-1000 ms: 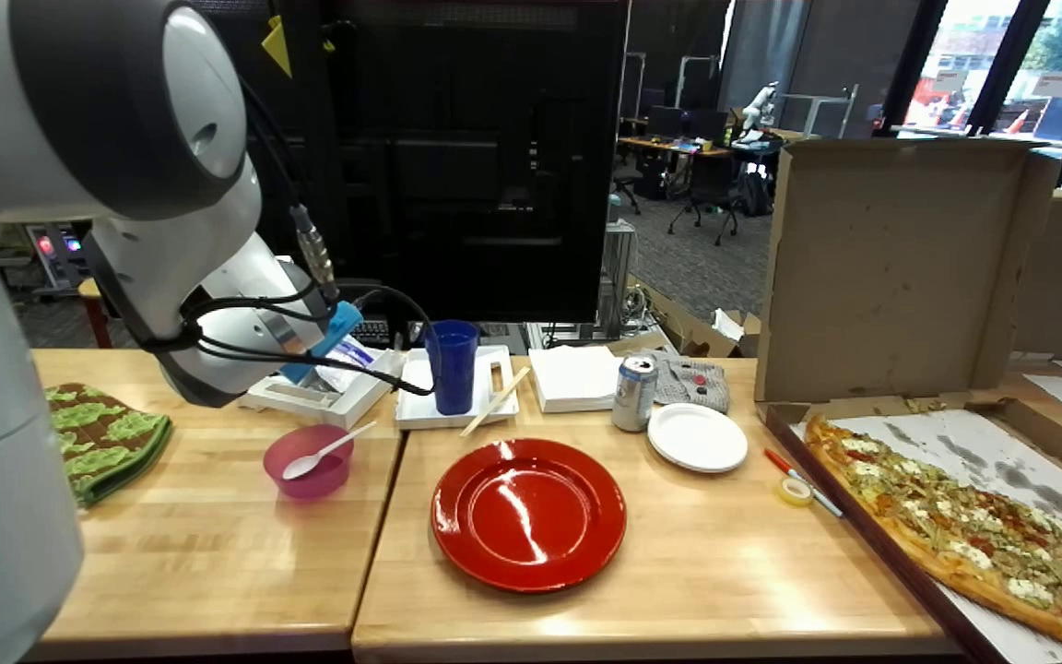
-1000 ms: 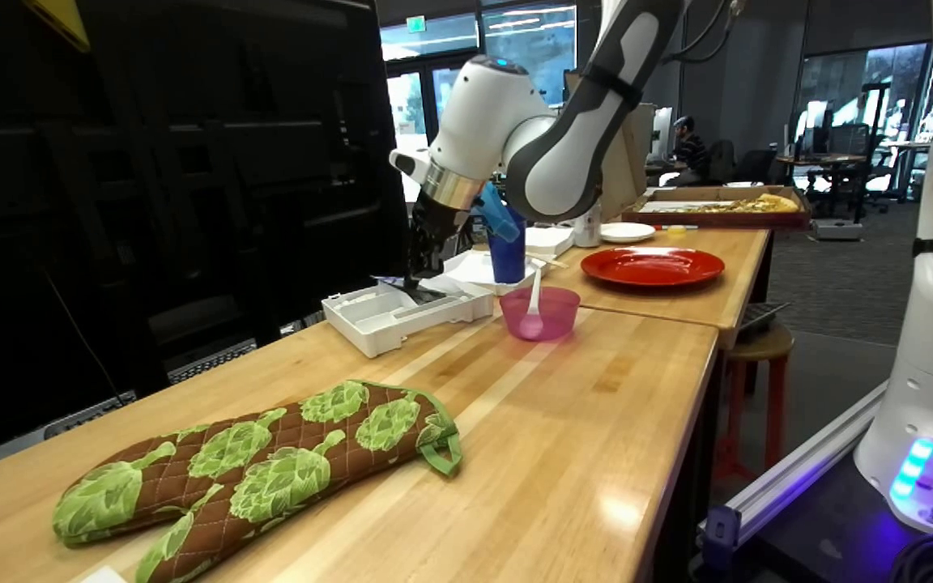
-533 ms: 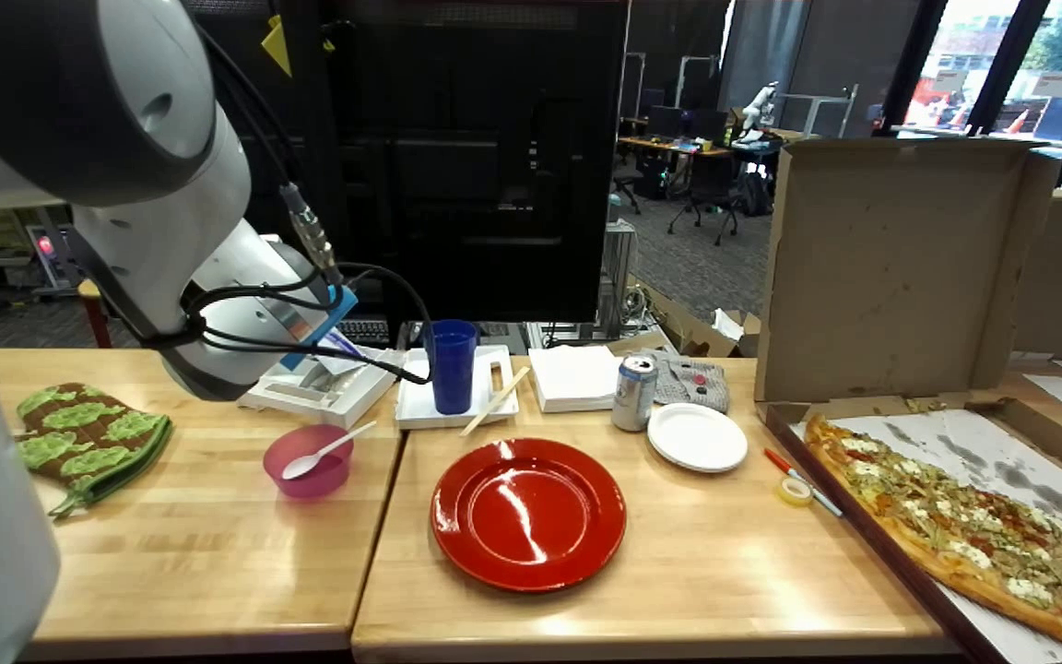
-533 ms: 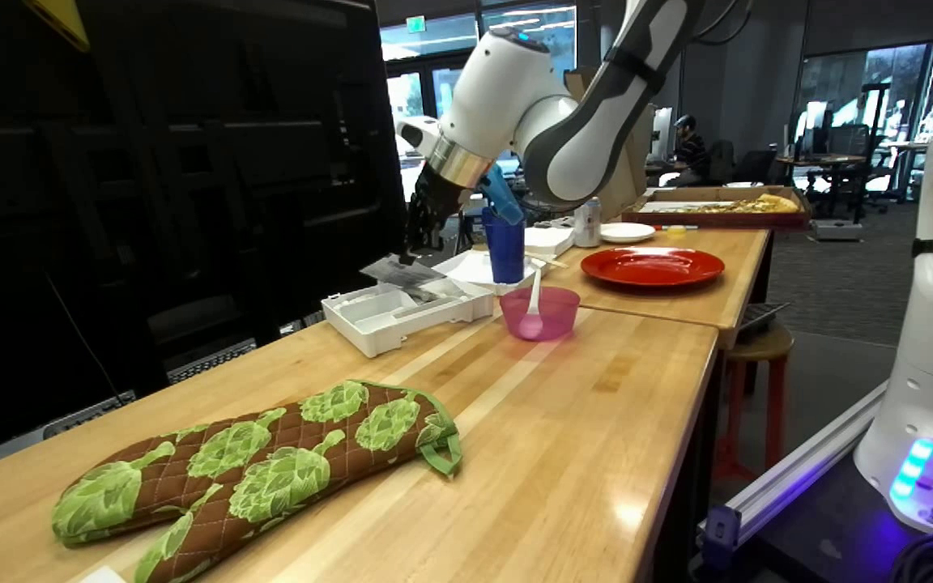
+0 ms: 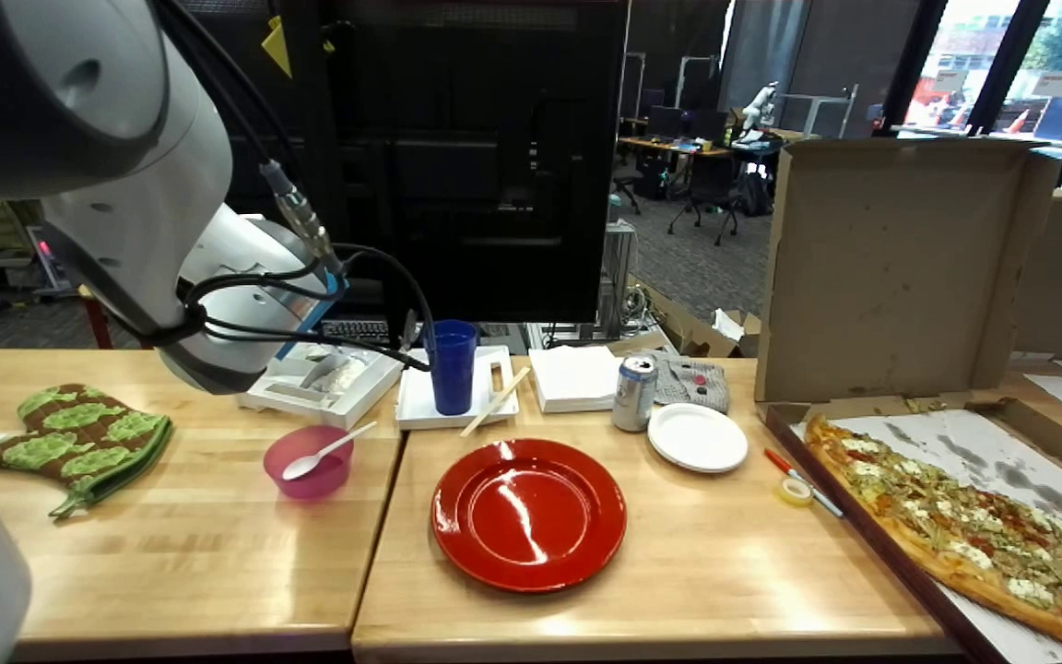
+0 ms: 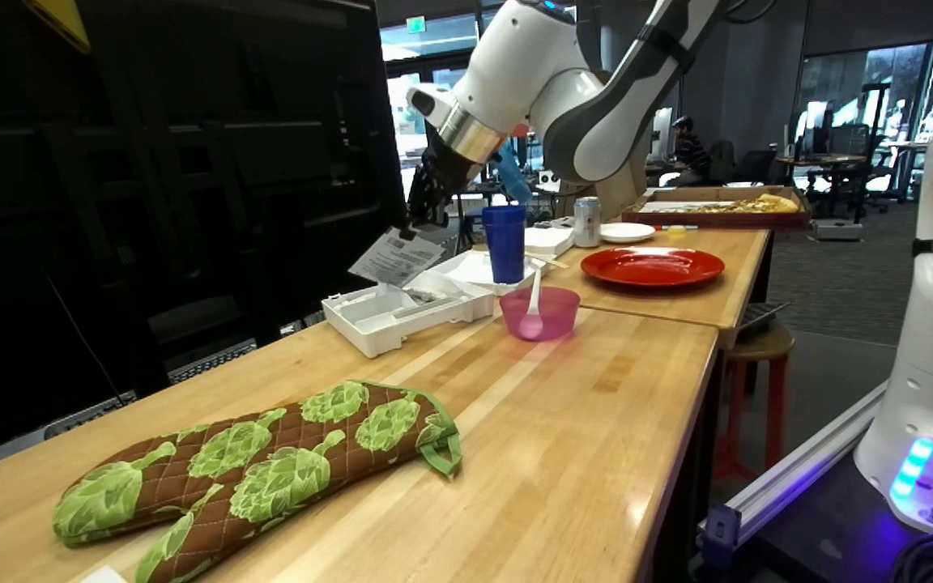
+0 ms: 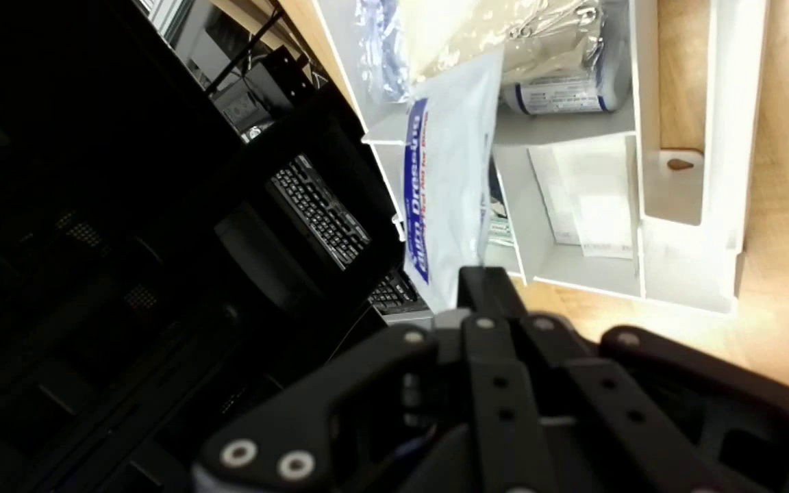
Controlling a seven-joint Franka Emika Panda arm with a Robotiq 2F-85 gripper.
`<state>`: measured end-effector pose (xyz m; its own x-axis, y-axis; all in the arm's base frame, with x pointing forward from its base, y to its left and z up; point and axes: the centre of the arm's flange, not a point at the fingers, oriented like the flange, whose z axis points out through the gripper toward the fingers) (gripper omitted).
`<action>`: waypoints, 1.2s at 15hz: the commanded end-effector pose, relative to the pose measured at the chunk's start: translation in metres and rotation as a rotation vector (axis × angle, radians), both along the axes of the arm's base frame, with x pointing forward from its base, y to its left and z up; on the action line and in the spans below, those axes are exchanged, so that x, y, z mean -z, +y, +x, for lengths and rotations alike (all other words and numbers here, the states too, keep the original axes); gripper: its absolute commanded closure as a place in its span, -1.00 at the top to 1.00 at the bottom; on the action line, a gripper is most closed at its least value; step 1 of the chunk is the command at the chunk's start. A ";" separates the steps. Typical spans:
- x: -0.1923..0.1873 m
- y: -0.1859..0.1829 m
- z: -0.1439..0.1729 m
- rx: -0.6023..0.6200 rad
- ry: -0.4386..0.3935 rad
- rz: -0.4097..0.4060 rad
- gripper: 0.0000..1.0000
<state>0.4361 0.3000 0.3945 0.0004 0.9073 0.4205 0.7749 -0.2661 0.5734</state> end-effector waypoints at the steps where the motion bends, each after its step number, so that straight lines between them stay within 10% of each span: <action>1: -0.008 -0.009 -0.024 0.015 -0.059 0.032 -1.00; 18: -0.084 -0.062 -0.022 0.153 -0.204 0.133 -1.00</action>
<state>0.4162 0.2526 0.4824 0.0217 0.8462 0.5324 0.6245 -0.4273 0.6538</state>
